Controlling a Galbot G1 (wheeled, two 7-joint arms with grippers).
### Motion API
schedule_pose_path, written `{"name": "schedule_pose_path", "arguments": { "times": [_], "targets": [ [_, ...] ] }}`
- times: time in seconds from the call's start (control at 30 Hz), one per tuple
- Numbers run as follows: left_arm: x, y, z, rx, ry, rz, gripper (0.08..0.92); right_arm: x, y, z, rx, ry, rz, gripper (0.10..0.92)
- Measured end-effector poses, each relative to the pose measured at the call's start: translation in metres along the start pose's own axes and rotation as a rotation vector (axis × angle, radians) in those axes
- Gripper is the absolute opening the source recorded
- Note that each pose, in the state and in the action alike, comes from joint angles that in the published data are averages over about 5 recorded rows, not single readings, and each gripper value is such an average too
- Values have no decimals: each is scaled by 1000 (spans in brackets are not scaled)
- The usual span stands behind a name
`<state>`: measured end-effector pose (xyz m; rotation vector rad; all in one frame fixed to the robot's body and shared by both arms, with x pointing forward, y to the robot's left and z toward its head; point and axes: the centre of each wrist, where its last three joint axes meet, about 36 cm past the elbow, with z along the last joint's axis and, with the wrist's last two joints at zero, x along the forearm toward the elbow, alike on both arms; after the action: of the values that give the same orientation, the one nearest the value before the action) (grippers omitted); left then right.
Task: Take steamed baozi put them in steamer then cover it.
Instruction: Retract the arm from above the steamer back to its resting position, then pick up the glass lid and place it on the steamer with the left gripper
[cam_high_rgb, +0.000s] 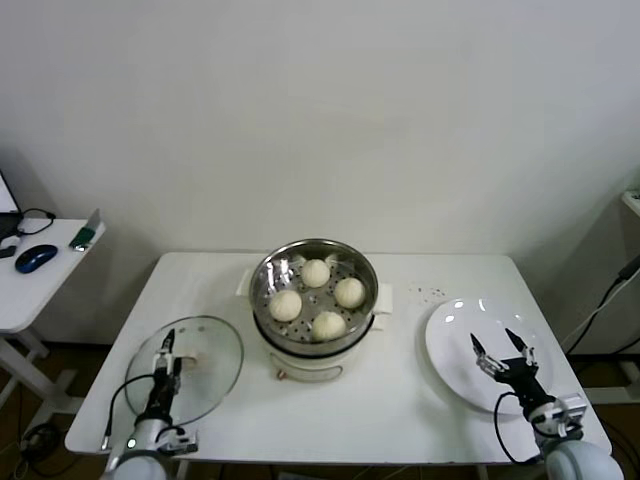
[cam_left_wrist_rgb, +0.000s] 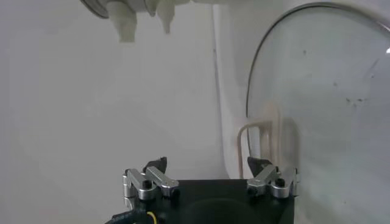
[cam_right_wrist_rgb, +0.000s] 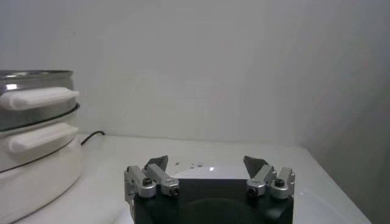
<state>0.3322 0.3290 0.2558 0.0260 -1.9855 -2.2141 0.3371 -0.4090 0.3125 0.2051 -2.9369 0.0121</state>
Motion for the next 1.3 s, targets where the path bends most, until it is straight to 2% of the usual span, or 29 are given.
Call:
{"name": "schedule_pose_path", "arguments": {
  "times": [0.17,0.27,0.73,1.0,1.1,1.3],
  "targets": [
    [-8,-5,-2,4,-3,-16,822,5,4,7,7,12,-6,823],
    [-12,-6,-2,10,-5,-24,791,8,5,12,16,24,-14,823],
    [-16,-17,-2,20,-7,-14,394,10,15,27,44,48,-33,823],
    [-11,-8,-5,32,-7,-22,174,6,16,27,58,46,-36,823],
    [-7,-1,-5,36,-3,-35,147,3,15,27,65,44,-32,823],
    [1,23,-4,33,24,-72,147,-2,12,27,78,44,-25,823]
  ]
}}
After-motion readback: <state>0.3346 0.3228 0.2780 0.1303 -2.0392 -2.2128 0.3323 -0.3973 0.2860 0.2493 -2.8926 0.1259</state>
